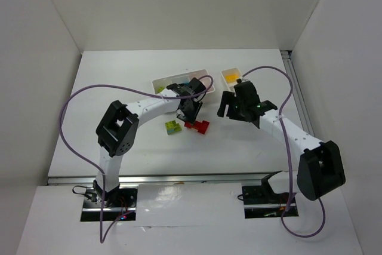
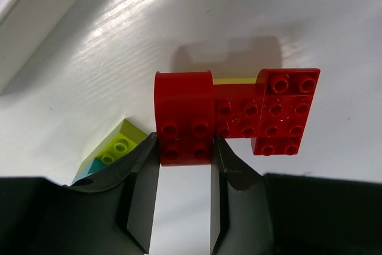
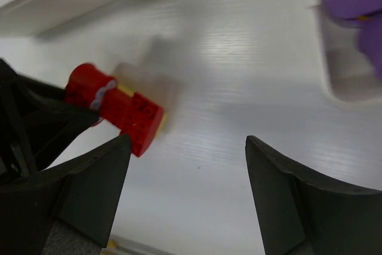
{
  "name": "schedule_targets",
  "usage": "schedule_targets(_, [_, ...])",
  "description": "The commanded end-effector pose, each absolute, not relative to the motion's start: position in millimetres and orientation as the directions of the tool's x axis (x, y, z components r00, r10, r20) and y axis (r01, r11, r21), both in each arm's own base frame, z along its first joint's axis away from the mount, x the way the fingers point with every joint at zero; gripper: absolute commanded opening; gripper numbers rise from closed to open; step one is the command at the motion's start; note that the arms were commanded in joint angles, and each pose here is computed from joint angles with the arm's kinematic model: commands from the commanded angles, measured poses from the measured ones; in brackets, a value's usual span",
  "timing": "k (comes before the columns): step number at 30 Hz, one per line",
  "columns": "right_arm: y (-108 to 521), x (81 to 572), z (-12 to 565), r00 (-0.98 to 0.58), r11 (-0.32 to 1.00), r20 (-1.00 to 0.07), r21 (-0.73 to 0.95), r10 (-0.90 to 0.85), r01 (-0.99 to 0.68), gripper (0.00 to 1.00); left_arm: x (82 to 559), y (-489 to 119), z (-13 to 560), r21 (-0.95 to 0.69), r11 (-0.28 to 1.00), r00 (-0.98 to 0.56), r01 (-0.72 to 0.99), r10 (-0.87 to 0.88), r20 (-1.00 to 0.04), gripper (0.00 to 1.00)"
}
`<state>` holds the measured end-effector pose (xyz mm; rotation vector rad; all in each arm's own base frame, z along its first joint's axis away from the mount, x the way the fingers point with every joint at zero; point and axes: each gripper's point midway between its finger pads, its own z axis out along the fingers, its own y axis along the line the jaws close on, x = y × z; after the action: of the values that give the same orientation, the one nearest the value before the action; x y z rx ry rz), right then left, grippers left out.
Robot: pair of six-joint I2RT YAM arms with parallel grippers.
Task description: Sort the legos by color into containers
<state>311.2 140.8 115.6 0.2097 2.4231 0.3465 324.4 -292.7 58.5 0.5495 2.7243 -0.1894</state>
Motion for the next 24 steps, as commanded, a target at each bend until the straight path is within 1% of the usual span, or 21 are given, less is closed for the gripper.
schedule_targets(1, [196,302,128,-0.824,0.830,-0.555,0.509,0.112,-0.230,0.85,327,-305,111,-0.139,0.890,-0.827,0.433,0.332,-0.453,0.00])
schedule_targets(2, [202,297,128,-0.838,0.808,-0.536,0.535,0.100,-0.246,0.90,327,-307,120,-0.152,0.885,-0.820,0.439,0.326,-0.470,0.00])
schedule_targets(3, [206,296,128,-0.842,0.791,-0.533,0.548,0.082,-0.270,0.92,332,-306,124,-0.160,0.892,-0.824,0.422,0.304,-0.477,0.00])
schedule_targets(10, [219,284,116,-0.873,0.733,-0.485,0.611,0.048,-0.300,0.94,330,-310,135,-0.215,0.893,-0.844,0.396,0.262,-0.469,0.00])
schedule_targets(13, [224,281,113,-0.885,0.707,-0.461,0.647,0.063,-0.287,0.95,328,-311,139,-0.230,0.890,-0.845,0.394,0.252,-0.471,0.00])
schedule_targets(15, [224,286,115,-0.883,0.687,-0.457,0.675,0.103,-0.269,0.95,327,-312,139,-0.238,0.887,-0.847,0.397,0.253,-0.468,0.00])
schedule_targets(16, [225,282,112,-0.891,0.677,-0.441,0.689,0.107,-0.260,0.94,326,-313,144,-0.248,0.882,-0.844,0.402,0.251,-0.474,0.00])
schedule_targets(17, [225,286,120,-0.878,0.653,-0.462,0.705,0.126,-0.277,0.92,326,-313,144,-0.248,0.882,-0.844,0.402,0.251,-0.474,0.00])
schedule_targets(19, [222,291,120,-0.877,0.647,-0.450,0.721,0.166,-0.247,0.89,324,-318,151,-0.277,0.866,-0.840,0.416,0.249,-0.482,0.00])
schedule_targets(20, [218,294,122,-0.872,0.622,-0.452,0.741,0.188,-0.251,0.89,323,-320,151,-0.284,0.862,-0.841,0.419,0.251,-0.479,0.00])
schedule_targets(22, [218,296,124,-0.868,0.604,-0.450,0.757,0.208,-0.248,0.85,321,-320,156,-0.311,0.851,-0.844,0.423,0.245,-0.477,0.00])
schedule_targets(24, [220,298,120,-0.874,0.595,-0.439,0.766,0.210,-0.242,0.84,321,-325,163,-0.334,0.835,-0.836,0.437,0.240,-0.494,0.00])
